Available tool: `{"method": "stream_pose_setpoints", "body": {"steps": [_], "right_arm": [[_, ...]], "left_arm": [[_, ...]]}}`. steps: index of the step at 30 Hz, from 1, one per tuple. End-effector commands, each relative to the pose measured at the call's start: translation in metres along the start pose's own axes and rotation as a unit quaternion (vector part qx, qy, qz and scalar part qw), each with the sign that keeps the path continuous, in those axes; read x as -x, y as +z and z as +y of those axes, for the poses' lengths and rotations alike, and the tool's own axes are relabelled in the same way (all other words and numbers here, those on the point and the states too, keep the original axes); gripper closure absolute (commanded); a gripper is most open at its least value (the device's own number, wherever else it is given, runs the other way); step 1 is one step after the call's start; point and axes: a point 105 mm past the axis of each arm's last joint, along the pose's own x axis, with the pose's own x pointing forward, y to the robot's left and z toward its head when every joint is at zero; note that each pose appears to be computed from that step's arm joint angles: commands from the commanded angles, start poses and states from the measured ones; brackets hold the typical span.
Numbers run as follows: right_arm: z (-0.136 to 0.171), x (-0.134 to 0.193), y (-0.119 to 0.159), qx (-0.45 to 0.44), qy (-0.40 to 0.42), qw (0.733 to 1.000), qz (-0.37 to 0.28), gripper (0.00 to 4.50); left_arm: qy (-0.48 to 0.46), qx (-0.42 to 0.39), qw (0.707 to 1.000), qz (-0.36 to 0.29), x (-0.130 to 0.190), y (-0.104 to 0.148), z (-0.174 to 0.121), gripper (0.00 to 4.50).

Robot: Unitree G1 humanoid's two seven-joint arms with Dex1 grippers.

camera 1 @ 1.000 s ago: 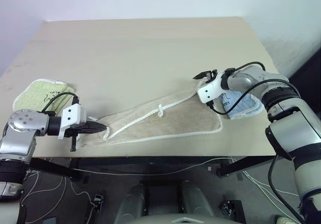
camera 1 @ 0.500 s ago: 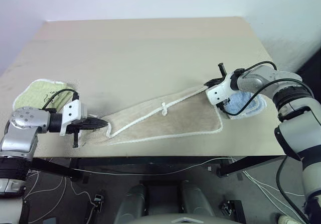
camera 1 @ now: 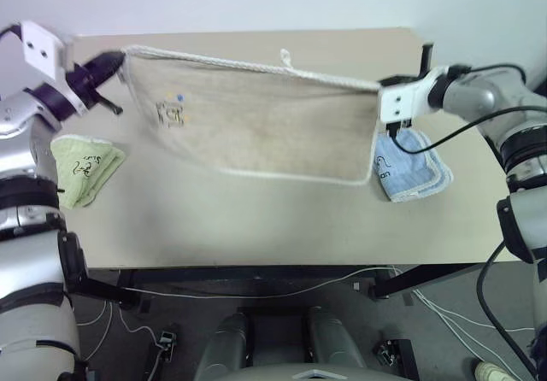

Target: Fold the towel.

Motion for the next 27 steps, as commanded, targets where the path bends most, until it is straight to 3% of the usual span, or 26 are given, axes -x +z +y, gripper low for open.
{"method": "stream_pose_setpoints", "body": {"steps": [1, 6, 11, 17, 22, 27], "right_arm": [[-0.049, 0.022, 0.004, -0.039, -0.066, 0.997, -0.026, 4.48], [-0.047, 0.043, 0.03, -0.101, -0.037, 0.987, -0.119, 4.48], [0.023, 0.064, 0.079, -0.179, 0.092, 0.958, -0.204, 4.48], [0.094, 0.091, 0.111, -0.244, 0.223, 0.917, -0.223, 4.48], [0.117, 0.111, 0.118, -0.277, 0.303, 0.885, -0.221, 4.48], [0.121, 0.116, 0.12, -0.298, 0.33, 0.867, -0.225, 4.48]], "left_arm": [[0.058, -0.002, 0.998, -0.04, 0.012, 0.024, 0.03, 4.5], [0.037, 0.001, 0.999, -0.022, 0.033, 0.01, 0.033, 4.5], [-0.066, 0.037, 0.997, 0.028, 0.071, -0.028, 0.005, 4.5], [-0.167, 0.067, 0.973, 0.142, 0.118, -0.063, -0.04, 4.5], [-0.198, 0.089, 0.955, 0.201, 0.147, -0.071, -0.05, 4.5], [-0.209, 0.086, 0.943, 0.243, 0.16, -0.074, -0.049, 4.5]]}}
